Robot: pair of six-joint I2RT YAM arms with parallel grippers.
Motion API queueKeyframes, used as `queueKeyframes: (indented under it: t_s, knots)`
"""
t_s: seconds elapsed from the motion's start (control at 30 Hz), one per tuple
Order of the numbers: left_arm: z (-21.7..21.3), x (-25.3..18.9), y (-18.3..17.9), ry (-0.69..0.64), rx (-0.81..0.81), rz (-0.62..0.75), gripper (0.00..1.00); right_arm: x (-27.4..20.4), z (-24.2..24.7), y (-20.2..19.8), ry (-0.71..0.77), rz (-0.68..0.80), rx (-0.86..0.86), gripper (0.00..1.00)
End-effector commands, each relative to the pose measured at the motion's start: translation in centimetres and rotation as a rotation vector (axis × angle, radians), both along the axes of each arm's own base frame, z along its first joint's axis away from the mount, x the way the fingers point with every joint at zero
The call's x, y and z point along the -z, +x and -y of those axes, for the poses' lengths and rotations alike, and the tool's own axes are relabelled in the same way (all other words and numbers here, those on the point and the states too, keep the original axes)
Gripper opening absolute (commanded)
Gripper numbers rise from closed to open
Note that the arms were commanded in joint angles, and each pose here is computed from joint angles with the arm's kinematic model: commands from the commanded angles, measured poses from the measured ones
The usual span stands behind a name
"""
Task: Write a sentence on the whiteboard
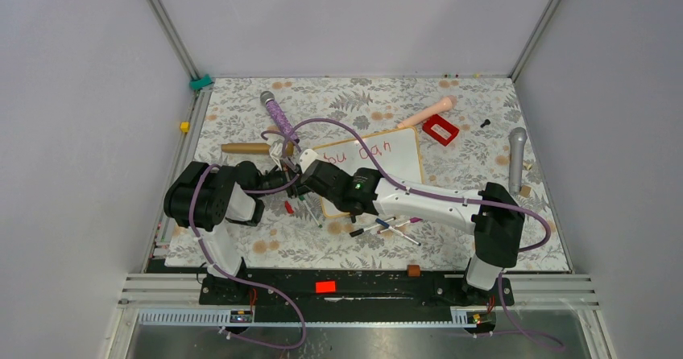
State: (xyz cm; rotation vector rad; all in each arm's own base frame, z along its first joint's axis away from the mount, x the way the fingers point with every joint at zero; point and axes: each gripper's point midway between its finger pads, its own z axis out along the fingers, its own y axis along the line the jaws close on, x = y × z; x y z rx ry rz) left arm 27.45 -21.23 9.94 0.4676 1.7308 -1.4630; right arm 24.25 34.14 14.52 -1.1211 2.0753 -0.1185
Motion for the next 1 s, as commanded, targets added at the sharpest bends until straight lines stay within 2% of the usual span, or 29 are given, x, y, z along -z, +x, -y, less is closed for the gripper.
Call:
queueKeyframes:
  t_s: [0.0, 0.97]
  knots:
    - [-0.1, -0.7, 0.7, 0.016, 0.0, 0.118, 0.01, -0.8, -0.9, -0.2, 0.028, -0.002, -0.023, 0.0]
    - [0.1, -0.8, 0.5, 0.015, 0.007, 0.121, 0.01, -0.7, 1.4, 0.8, -0.042, 0.064, 0.086, 0.0]
